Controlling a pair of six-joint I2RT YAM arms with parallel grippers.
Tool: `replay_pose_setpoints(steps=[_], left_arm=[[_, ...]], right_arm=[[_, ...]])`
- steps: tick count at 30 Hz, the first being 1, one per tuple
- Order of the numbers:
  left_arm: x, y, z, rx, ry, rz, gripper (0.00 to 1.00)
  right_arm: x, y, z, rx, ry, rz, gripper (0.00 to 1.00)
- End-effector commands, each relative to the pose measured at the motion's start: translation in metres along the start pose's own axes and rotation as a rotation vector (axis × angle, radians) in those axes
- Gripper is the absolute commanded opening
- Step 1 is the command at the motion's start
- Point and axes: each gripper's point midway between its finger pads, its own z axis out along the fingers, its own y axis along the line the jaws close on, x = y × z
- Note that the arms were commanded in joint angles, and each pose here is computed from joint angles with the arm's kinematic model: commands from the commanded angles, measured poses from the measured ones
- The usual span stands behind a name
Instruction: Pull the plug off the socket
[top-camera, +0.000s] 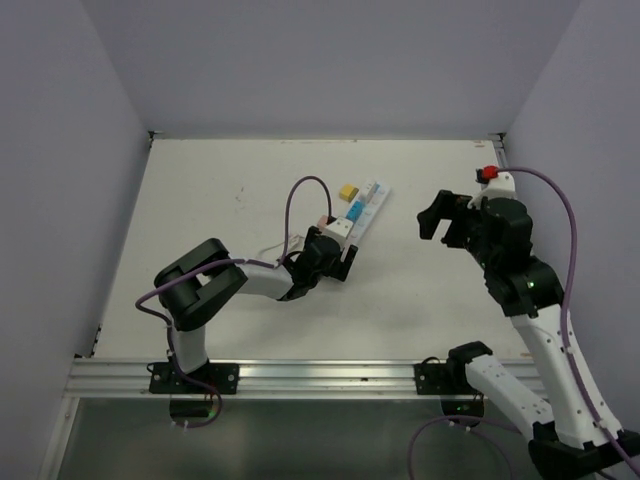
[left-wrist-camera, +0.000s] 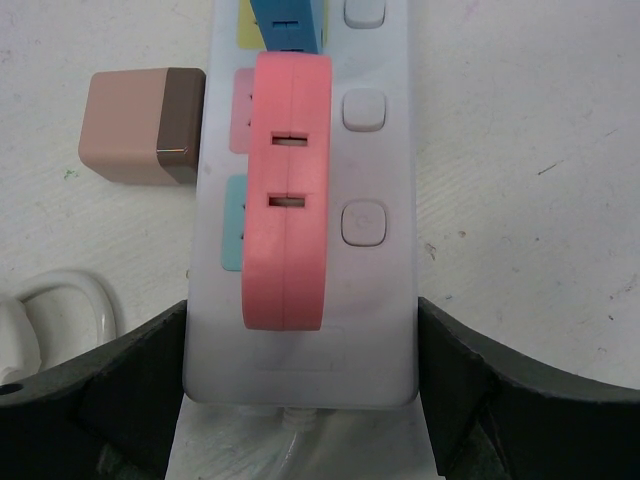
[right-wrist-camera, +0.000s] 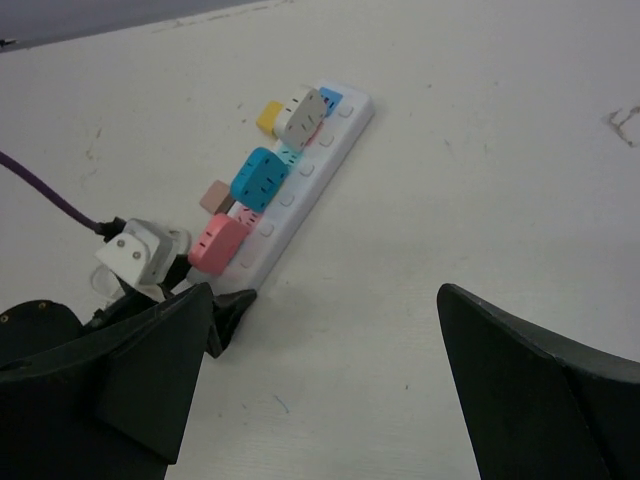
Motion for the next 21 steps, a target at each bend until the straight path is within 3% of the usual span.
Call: replay_pose_setpoints(steps=[1,9,13,21], left_arm=[[0.009,-0.010,-0.001,0.049,0.019,-0.036,0.03],[0.028,-0.007,-0.003,0.040,0.098,-0.024,0.00],[0.031,-0.007,-0.004,0.036,0.123,-0.020,0.00],[0.037,-0.014,-0.008,0.063,0.184,-0.038,0.00]], right_arm=[[0.001,0.004,0.034,0.042,0.035,0.100,0.99],[0.024,0.010,0.121,0.215,0.208,0.122,0.99],[0.013,0.020,0.154,0.304,0.176,0.115,0.99],[0.037,0.029,0.215,0.422,0.224,0.172,0.99]])
